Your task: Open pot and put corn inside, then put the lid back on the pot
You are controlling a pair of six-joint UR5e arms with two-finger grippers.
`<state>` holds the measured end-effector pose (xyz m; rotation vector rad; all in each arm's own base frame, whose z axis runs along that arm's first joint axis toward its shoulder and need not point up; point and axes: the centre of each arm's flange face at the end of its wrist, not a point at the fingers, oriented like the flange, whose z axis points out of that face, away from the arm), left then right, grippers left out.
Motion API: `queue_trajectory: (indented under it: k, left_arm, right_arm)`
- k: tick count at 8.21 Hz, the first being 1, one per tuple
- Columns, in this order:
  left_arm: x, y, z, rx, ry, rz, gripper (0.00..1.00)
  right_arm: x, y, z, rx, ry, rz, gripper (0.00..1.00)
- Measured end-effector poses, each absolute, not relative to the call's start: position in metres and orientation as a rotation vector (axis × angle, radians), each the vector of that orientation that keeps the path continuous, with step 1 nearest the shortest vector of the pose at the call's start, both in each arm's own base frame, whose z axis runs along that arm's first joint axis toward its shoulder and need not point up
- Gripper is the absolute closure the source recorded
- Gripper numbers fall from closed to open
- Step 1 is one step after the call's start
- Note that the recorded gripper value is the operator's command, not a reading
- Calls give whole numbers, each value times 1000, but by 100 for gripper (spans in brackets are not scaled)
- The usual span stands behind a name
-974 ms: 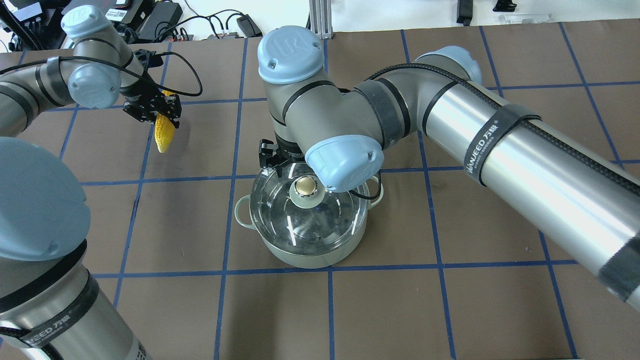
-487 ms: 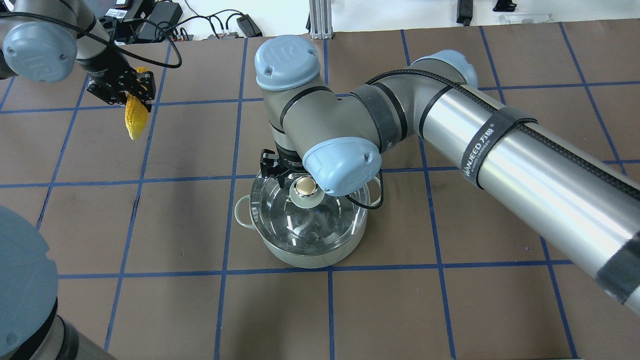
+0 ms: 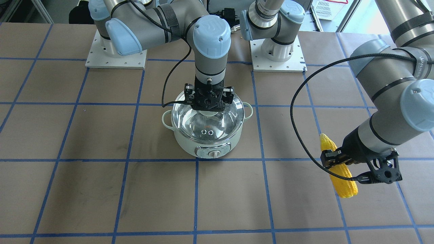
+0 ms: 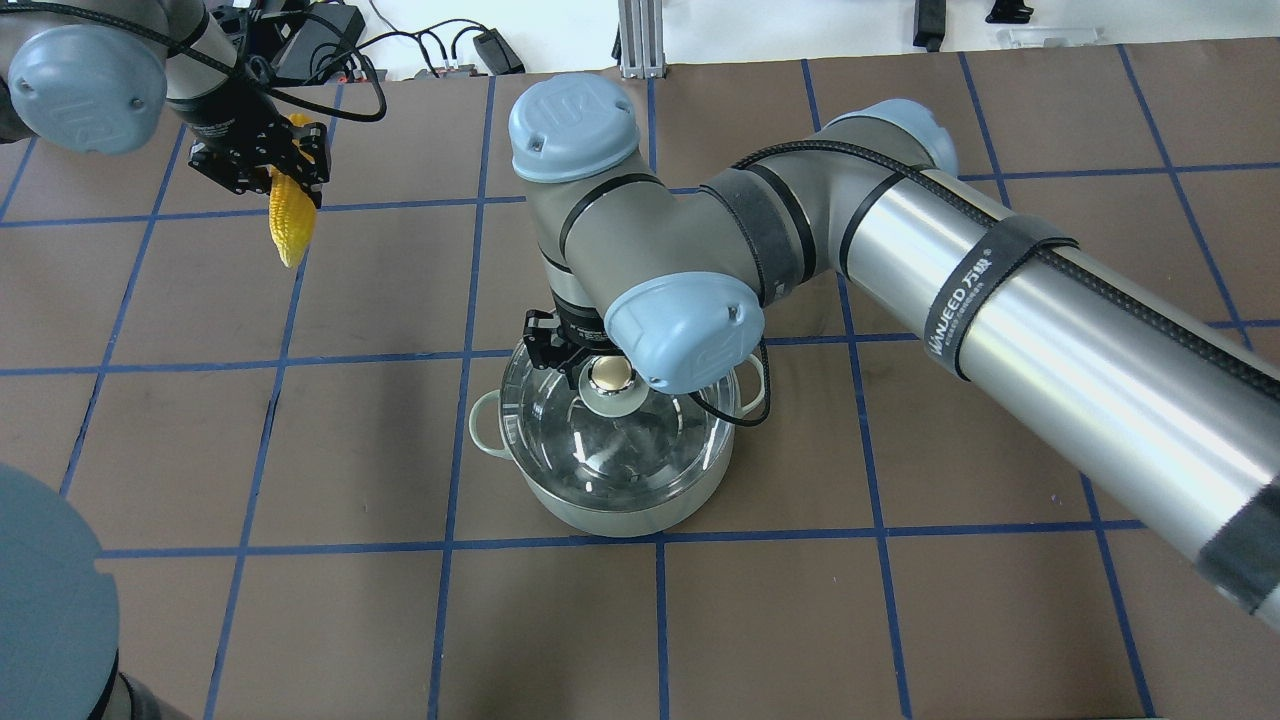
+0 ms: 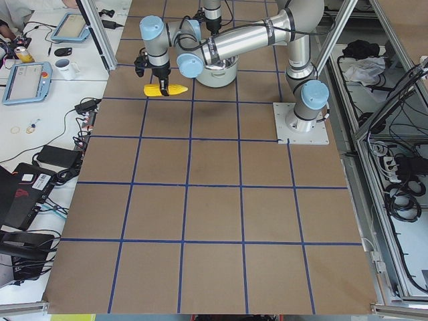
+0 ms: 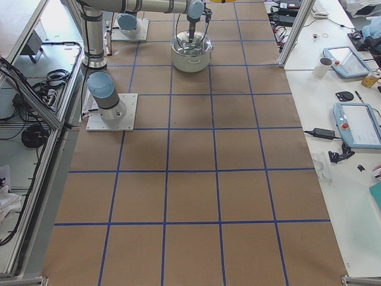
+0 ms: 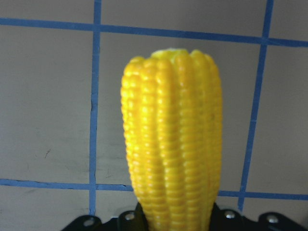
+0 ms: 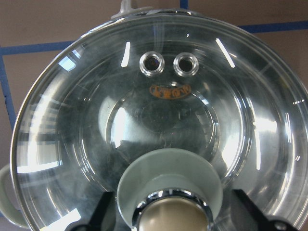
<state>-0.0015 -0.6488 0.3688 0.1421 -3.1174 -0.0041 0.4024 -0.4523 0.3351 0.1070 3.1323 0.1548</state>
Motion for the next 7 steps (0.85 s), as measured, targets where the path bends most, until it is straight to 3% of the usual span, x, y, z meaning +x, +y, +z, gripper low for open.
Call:
queue_trajectory:
  k: [2, 4, 7]
  left_arm:
    - [-13, -648, 369, 142, -3112, -2, 100]
    - [-22, -648, 370, 140, -3086, 4, 100]
    - [-57, -642, 385, 135, -3079, 38, 100]
  right_arm:
    - [402, -452, 337, 95, 3131, 156, 49]
    - [402, -452, 337, 89, 3131, 153, 77]
    - [403, -452, 339, 90, 3124, 147, 100]
